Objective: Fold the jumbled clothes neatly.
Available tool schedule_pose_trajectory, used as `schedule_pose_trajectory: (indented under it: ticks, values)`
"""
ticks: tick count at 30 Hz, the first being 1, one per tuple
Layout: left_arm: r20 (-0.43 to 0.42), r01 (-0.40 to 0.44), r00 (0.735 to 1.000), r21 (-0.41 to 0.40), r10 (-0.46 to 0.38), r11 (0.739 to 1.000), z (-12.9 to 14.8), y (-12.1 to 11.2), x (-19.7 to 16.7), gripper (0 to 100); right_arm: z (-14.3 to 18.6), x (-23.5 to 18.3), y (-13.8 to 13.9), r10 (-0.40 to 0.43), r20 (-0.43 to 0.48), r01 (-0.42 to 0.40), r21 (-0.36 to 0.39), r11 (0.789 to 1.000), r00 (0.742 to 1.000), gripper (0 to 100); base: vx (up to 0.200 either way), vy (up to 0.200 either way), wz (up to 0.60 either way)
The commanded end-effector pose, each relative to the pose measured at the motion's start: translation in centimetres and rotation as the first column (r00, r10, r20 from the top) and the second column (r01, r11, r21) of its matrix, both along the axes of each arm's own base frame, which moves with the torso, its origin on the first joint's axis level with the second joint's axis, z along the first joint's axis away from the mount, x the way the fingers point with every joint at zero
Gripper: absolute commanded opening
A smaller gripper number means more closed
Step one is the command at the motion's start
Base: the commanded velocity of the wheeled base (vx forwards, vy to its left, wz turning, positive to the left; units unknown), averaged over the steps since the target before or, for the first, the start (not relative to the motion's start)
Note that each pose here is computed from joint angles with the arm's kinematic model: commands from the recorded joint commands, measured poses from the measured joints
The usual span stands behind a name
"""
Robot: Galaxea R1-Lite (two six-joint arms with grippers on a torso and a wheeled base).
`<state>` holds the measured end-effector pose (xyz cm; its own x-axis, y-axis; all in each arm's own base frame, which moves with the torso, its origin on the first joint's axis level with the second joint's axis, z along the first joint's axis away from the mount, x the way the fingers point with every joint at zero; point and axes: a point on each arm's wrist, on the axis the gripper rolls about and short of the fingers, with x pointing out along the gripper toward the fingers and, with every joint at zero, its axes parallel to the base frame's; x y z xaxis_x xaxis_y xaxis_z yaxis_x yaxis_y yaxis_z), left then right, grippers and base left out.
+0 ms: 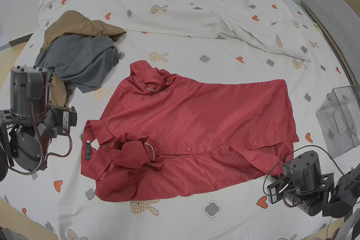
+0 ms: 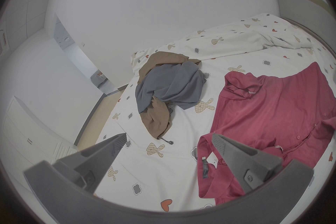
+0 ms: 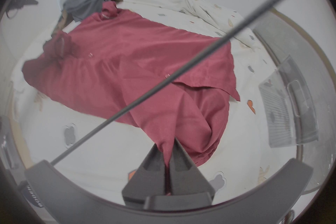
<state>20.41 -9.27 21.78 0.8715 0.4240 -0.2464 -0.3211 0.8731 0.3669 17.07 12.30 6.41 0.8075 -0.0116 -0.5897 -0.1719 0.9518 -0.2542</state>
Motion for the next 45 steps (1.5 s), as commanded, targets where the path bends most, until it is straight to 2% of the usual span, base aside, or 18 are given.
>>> schedule_pose_trajectory:
  ticks: [1,10,20,23,30,31,37,38,40,45]
  values:
    - [-0.014,0.007,1.000,0.003,-0.007,1.000,-0.4,-0.1,0.2,100,2.6,0.5,-0.8,0.011,0.074,-0.019,0.102,0.995,0.997,0,0.000,0.000,0.00]
    - [-0.014,0.012,1.000,0.002,-0.012,1.000,-0.3,-0.1,0.1,100,3.1,3.5,-3.4,-0.139,0.086,0.126,0.142,0.982,0.987,0,0.000,0.000,0.00]
    - [-0.013,0.012,1.000,0.000,-0.012,1.000,-0.3,-0.1,0.1,100,2.5,4.7,-4.3,-0.156,0.049,0.147,0.159,0.976,0.986,0,0.000,0.000,0.00]
    - [-0.014,0.010,1.000,0.001,-0.010,1.000,-0.3,0.0,0.2,100,2.3,5.8,-4.6,-0.185,0.046,0.175,0.160,0.971,0.982,0,0.000,0.000,0.00]
    - [-0.015,0.010,1.000,0.002,-0.010,1.000,-0.4,-0.1,0.2,100,2.2,7.9,-3.9,-0.190,0.056,0.178,0.167,0.970,0.980,0,0.000,0.000,0.00]
    - [-0.017,0.010,1.000,0.003,-0.010,1.000,-0.4,-0.1,0.2,100,2.3,8.4,-3.7,-0.190,0.067,0.176,0.174,0.969,0.980,100,0.000,0.000,0.00]
    - [-0.018,0.007,1.000,0.003,-0.007,1.000,-0.4,0.0,0.2,100,3.1,9.7,-3.7,-0.235,0.105,0.209,0.212,0.955,0.966,100,0.000,0.000,0.00]
    - [-0.018,0.005,1.000,0.002,-0.005,1.000,-0.4,0.0,0.2,100,3.6,10.3,-4.6,-0.279,0.124,0.249,0.214,0.945,0.952,100,0.000,0.000,0.00]
    - [-0.020,0.006,1.000,0.004,-0.005,1.000,-0.5,0.0,0.3,100,3.9,10.4,-5.1,-0.303,0.138,0.270,0.216,0.938,0.943,100,0.000,0.000,0.00]
    - [-0.022,0.006,1.000,0.005,-0.005,1.000,-0.5,0.0,0.3,100,4.5,9.2,-5.3,-0.294,0.144,0.258,0.227,0.939,0.945,100,0.000,0.000,0.00]
